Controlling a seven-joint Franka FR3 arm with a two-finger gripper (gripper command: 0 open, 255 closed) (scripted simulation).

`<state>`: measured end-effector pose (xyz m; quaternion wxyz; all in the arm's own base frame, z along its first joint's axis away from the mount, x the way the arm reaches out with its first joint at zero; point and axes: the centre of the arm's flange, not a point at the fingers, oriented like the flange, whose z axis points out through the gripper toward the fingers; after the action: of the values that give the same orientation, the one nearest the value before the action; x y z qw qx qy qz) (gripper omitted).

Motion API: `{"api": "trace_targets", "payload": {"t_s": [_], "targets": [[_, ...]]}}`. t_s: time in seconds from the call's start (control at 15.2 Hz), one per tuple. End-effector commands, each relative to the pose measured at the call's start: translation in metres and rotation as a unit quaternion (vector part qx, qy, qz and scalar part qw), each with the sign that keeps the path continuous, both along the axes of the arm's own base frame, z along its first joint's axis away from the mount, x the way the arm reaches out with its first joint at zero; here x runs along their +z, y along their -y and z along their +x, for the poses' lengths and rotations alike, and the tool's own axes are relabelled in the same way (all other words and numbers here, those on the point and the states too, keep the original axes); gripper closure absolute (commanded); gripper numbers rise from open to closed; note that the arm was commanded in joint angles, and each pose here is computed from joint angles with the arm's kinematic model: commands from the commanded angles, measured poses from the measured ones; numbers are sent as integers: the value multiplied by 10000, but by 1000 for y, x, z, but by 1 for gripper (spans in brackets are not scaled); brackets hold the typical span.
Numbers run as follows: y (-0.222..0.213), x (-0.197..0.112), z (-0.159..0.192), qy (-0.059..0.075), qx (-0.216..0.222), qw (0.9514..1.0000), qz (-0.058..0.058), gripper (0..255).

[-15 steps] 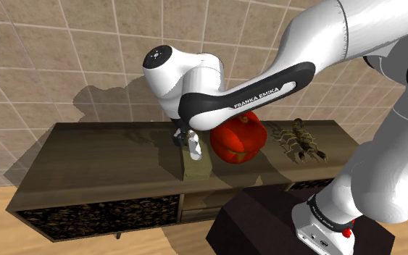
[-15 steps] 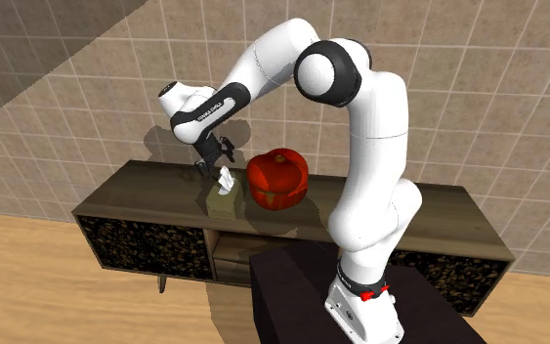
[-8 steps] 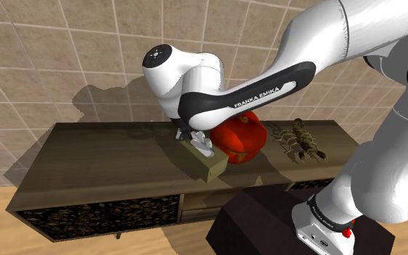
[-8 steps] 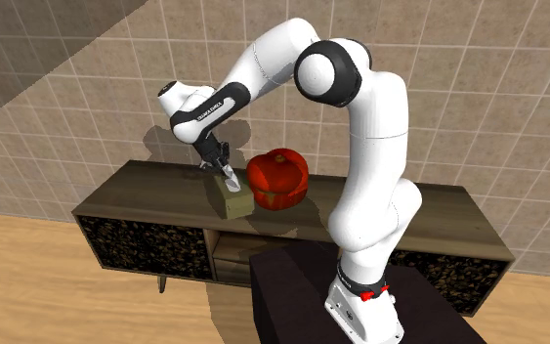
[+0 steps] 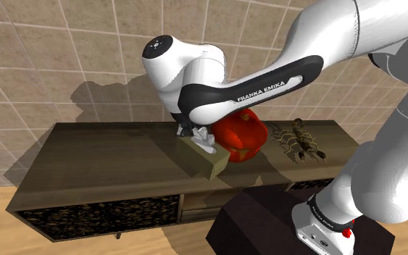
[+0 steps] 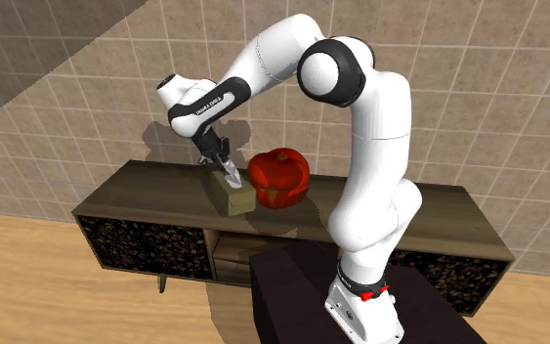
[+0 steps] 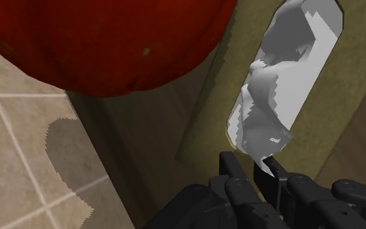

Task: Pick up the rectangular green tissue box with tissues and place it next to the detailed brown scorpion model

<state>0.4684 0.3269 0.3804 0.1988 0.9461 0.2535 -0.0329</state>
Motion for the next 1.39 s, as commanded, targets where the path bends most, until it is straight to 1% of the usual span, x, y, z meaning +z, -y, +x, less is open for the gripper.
{"api": "trace_targets", "payload": {"t_s": [0.0, 1.32], "targets": [[0, 11, 1, 0, -2, 10000, -4, 255], [0, 116, 1, 0, -2, 10000, -4, 255]]}}
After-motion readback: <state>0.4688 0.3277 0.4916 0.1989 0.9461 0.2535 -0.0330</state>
